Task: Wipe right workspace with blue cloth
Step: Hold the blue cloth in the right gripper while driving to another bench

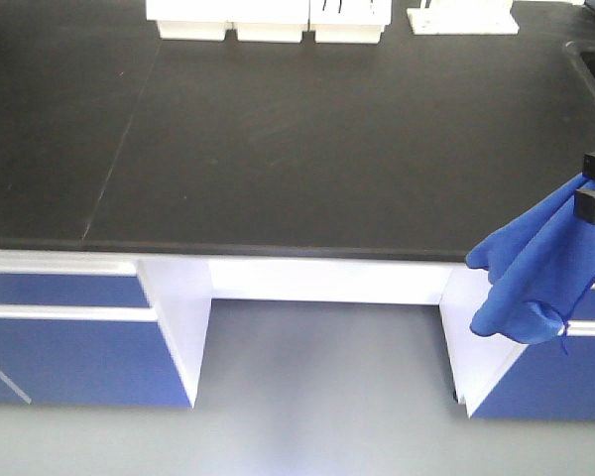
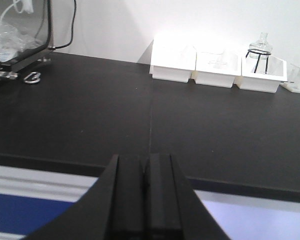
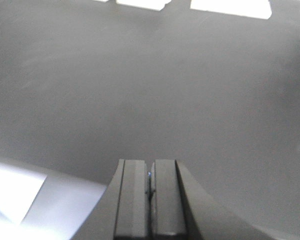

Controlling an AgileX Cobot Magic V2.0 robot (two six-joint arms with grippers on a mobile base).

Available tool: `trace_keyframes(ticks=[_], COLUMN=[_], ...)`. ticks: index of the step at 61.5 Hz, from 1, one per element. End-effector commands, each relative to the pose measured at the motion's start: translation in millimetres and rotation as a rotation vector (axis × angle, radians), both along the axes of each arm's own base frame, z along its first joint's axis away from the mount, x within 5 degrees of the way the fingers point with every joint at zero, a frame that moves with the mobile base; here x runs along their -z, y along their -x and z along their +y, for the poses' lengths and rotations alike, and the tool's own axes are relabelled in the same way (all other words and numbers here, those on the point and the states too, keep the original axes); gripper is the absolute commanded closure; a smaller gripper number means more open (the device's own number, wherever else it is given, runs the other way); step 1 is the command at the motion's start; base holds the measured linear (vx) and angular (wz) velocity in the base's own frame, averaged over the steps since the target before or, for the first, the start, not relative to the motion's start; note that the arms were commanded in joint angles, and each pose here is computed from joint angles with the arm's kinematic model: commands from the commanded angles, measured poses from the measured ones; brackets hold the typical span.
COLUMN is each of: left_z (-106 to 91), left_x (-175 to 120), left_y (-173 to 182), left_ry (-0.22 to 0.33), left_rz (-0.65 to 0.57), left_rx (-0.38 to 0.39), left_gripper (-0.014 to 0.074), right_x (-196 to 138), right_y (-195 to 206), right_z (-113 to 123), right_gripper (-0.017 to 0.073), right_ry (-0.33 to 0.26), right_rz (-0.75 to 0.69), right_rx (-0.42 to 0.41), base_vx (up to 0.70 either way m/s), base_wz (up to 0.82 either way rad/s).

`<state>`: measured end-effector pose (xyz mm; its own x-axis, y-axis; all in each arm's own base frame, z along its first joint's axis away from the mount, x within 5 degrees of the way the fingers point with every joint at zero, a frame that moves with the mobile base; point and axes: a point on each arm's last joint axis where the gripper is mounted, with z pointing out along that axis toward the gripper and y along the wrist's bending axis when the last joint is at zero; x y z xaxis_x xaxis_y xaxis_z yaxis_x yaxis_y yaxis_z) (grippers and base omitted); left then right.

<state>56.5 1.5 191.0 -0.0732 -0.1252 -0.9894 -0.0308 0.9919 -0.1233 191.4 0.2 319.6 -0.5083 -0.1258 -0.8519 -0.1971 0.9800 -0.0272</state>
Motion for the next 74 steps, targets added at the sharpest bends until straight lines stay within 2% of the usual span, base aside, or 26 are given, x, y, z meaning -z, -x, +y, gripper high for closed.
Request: trace_keyframes(ticks=[1,74], left_z=[-0.5,-0.5], left_x=[2.2,2.2], left_y=[-0.4,-0.4], left_ry=[0.014,0.014], left_rz=[-0.066,-0.066], left_rx=[0.005,0.005], left_gripper=[0.0599,0.0599], right_x=[-15.8,-15.8], right_y=[-1.2,-1.2], right_z=[-1.7,-1.7], right_gripper=[0.0559,0.0559], right_ry=[-0.002,-0.002], right_rz=[-0.092,-0.092], right_rx=[0.028,0.028], base_vx=[-0.28,-0.31], base_wz=[0.10,-0.01])
